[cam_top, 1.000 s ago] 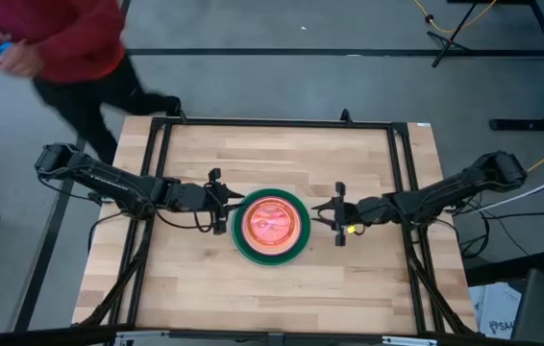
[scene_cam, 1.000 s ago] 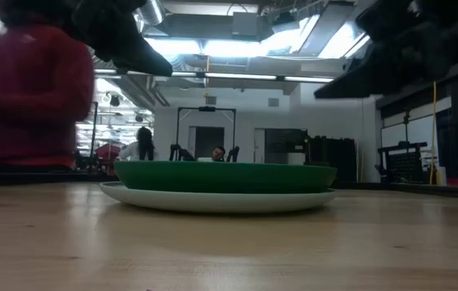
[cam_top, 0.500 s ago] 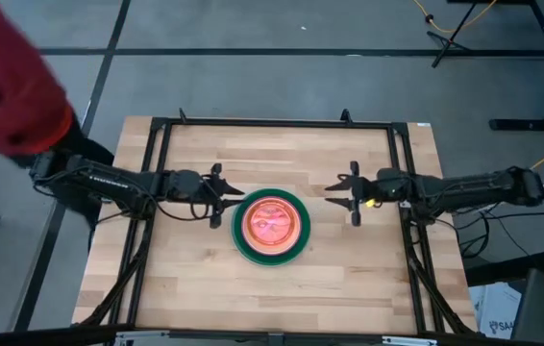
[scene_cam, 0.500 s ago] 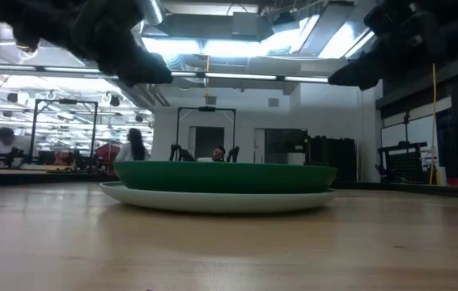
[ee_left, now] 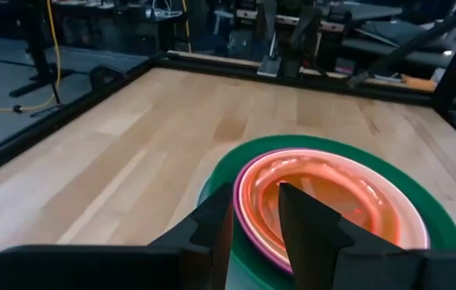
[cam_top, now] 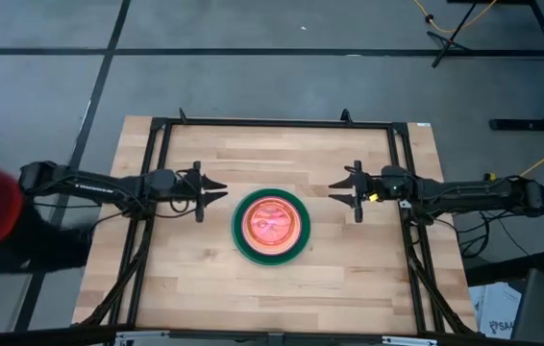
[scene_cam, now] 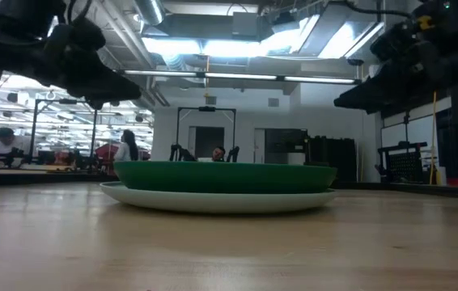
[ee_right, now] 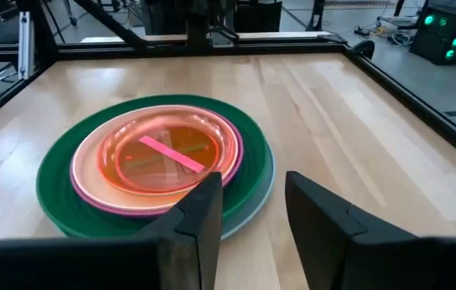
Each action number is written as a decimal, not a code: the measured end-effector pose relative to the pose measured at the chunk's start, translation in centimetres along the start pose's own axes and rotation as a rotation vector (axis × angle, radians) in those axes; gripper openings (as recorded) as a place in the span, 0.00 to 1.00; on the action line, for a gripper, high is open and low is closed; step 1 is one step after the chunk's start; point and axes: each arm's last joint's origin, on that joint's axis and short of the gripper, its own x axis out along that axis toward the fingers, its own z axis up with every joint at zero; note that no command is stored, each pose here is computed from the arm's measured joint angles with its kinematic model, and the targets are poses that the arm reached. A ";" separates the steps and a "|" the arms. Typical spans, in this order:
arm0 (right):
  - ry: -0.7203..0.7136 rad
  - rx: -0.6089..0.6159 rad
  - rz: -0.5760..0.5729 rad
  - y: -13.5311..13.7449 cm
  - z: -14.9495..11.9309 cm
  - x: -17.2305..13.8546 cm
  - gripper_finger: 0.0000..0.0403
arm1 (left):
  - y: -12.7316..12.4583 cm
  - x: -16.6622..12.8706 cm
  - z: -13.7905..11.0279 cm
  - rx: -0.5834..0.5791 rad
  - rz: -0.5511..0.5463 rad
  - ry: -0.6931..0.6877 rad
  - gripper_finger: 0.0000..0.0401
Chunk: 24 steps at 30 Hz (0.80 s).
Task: Stack plastic plates
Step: Return to Home Position
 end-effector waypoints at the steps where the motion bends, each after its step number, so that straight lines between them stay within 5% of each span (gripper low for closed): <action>1: 0.001 0.000 0.001 0.0 -0.1 0.0 0.33 | 0.0 -0.2 -0.1 -0.001 -0.001 -0.008 0.24; 24: -0.149 0.061 0.003 0.5 -3.0 -2.6 0.33 | 0.9 -3.2 -2.7 -0.050 0.022 -0.083 0.18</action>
